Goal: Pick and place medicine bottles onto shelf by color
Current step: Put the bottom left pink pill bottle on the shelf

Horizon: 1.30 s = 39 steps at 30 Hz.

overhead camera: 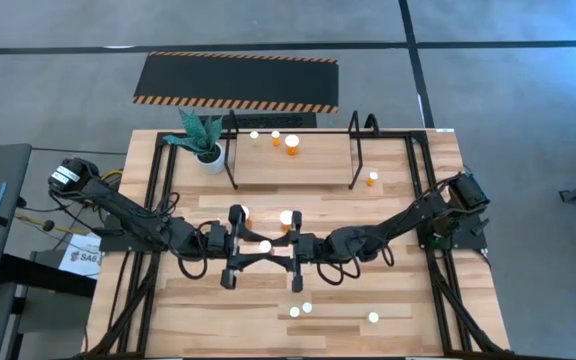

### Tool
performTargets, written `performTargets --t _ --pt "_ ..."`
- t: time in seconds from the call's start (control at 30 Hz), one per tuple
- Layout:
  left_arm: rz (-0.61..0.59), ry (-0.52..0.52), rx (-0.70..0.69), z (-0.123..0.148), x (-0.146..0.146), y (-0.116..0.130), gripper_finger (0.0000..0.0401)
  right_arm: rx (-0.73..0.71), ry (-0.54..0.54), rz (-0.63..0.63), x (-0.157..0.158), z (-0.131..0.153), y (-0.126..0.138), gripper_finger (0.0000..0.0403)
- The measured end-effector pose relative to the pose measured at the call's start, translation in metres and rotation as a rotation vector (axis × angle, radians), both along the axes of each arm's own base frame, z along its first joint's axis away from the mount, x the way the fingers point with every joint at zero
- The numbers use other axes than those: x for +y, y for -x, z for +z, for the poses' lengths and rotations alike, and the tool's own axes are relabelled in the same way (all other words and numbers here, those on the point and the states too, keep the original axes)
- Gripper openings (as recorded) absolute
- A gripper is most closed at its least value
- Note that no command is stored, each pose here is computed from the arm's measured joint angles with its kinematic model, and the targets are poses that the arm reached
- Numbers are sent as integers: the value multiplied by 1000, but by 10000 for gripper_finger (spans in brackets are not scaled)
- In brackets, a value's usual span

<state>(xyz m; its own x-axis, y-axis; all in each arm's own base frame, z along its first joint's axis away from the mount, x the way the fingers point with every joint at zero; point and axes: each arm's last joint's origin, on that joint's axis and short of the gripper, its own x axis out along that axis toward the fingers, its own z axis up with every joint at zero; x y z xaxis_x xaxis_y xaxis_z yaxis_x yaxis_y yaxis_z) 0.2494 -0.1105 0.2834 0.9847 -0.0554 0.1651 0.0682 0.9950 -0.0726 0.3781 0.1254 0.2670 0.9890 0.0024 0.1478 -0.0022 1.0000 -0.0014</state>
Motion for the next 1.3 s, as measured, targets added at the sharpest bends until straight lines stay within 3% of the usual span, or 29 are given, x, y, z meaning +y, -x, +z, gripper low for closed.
performTargets --t 0.3,0.5,0.7,0.87,1.03,1.3 --pt "-6 -7 4 0 0 0 78 7 -1 1 0 -1 0 125" --pt "-7 -8 10 -1 0 0 81 25 8 0 0 -2 0 136" --pt "8 0 5 0 0 0 83 115 27 -3 -2 -1 4 189" --pt "35 -21 6 -1 1 0 83 334 -26 -39 -13 21 35 235" --pt "114 -46 15 -2 8 -3 84 489 -135 -70 -28 46 77 248" --pt "188 -20 38 -42 30 -44 84 461 -163 -170 -33 73 115 249"
